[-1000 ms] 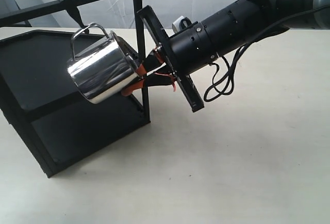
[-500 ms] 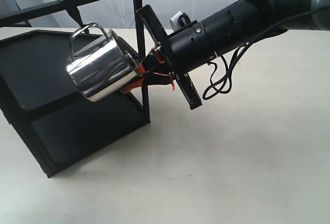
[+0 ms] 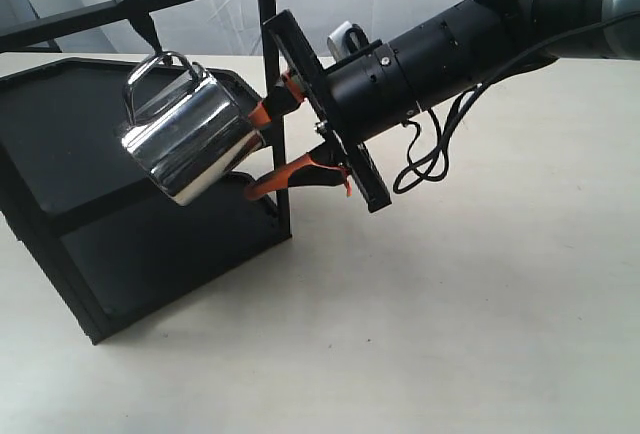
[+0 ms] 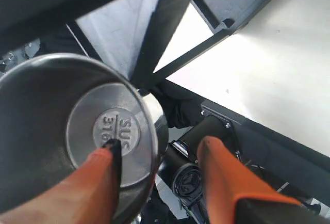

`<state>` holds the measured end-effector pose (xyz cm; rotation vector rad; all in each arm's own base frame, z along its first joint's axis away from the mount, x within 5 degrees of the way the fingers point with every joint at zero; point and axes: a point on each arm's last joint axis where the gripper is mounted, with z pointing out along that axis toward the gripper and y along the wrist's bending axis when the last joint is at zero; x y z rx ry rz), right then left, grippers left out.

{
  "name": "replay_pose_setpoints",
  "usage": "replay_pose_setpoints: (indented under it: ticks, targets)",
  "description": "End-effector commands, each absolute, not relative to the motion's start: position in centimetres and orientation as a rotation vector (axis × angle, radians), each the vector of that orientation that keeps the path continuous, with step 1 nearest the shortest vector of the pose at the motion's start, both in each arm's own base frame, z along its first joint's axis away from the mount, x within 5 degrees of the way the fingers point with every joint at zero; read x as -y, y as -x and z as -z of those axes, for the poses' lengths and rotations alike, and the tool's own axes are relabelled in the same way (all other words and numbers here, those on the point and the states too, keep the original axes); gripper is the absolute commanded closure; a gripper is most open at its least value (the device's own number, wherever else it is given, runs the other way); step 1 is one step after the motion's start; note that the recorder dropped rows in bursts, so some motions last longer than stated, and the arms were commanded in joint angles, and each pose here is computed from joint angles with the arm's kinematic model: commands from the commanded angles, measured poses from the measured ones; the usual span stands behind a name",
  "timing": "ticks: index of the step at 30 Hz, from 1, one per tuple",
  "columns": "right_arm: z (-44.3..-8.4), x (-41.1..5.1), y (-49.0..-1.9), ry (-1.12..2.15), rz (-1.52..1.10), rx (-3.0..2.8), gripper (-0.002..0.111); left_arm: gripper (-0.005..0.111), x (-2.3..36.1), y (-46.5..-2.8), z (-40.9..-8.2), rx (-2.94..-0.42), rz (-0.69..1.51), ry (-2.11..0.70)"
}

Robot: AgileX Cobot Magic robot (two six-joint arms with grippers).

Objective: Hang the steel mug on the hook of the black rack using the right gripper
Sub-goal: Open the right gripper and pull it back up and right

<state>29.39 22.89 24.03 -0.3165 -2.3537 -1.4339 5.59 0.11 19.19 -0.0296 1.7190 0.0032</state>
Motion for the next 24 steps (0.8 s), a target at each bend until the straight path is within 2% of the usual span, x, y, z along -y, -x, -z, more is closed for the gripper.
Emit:
replay_pose_setpoints:
  ticks: [1, 7, 14, 15, 17, 19, 24]
  targets:
    - [-24.4, -22.8, -29.5, 0.256, 1.471, 2.377, 0.061, 0.105, -0.1, -5.6, -19.2, -1.714, -0.001, 0.030]
    - [-26.7, -21.0, -29.5, 0.190, 1.545, 2.464, 0.061, 0.105, -0.1, -5.6, -19.2, -1.714, -0.001, 0.030]
    - [-30.0, -16.3, -29.2, 0.047, 1.499, 2.754, 0.062, 0.105, -0.1, -5.6, -19.2, -1.714, -0.001, 0.030]
    - [-30.8, -15.5, -29.0, -0.010, 1.495, 2.827, 0.066, 0.105, -0.1, -5.6, -19.2, -1.714, -0.001, 0.030]
    - [-32.3, -14.1, -28.4, -0.089, 1.440, 3.001, 0.083, 0.105, -0.1, -5.6, -19.2, -1.714, -0.001, 0.030]
    - [-34.0, -12.4, -27.7, -0.182, 1.290, 3.264, 0.109, 0.105, -0.1, -5.6, -19.2, -1.714, -0.001, 0.030]
    - [-37.6, -8.7, -24.8, -0.472, 0.784, 3.749, 0.108, 0.105, -0.1, -5.6, -19.2, -1.714, -0.001, 0.030]
